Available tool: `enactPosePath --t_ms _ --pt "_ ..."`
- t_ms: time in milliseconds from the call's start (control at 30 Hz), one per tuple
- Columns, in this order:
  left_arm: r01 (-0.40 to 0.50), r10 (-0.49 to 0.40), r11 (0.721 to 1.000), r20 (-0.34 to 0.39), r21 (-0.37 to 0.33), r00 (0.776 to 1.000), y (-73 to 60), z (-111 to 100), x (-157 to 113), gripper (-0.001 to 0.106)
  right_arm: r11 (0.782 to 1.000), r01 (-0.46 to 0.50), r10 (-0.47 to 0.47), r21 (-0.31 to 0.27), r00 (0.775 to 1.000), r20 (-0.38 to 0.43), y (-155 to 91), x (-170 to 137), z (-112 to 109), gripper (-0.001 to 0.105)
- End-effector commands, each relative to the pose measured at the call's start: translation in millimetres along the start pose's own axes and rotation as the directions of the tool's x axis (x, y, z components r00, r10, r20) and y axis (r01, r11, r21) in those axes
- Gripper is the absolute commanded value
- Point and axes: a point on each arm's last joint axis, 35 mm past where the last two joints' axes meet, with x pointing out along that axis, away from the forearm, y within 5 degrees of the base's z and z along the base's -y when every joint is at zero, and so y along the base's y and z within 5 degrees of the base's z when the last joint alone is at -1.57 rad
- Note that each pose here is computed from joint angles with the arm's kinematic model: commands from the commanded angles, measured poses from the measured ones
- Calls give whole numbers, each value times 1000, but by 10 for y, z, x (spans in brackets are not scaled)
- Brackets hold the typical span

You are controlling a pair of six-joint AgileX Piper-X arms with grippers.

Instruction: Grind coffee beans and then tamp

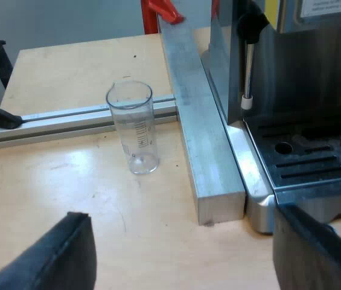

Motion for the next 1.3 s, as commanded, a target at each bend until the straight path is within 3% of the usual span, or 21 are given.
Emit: enactPosePath --t_ms 33,167,567,1300 --pt "-18 18 1000 -2 -13 1000 11 -21 91 63 1000 -8 8 -6 1000 -9 -2 45 -20 62" --pt "-24 23 1000 -39 -12 999 27 -120 194 63 1000 -27 28 8 998 -48 22 147 -137 62" --pt "-22 22 1000 -29 -10 999 30 -136 240 63 996 -74 80 47 986 -146 100 397 -466 62" --pt "-22 22 1000 -29 -10 999 30 -136 240 63 997 -65 71 45 986 -148 95 399 -466 62"
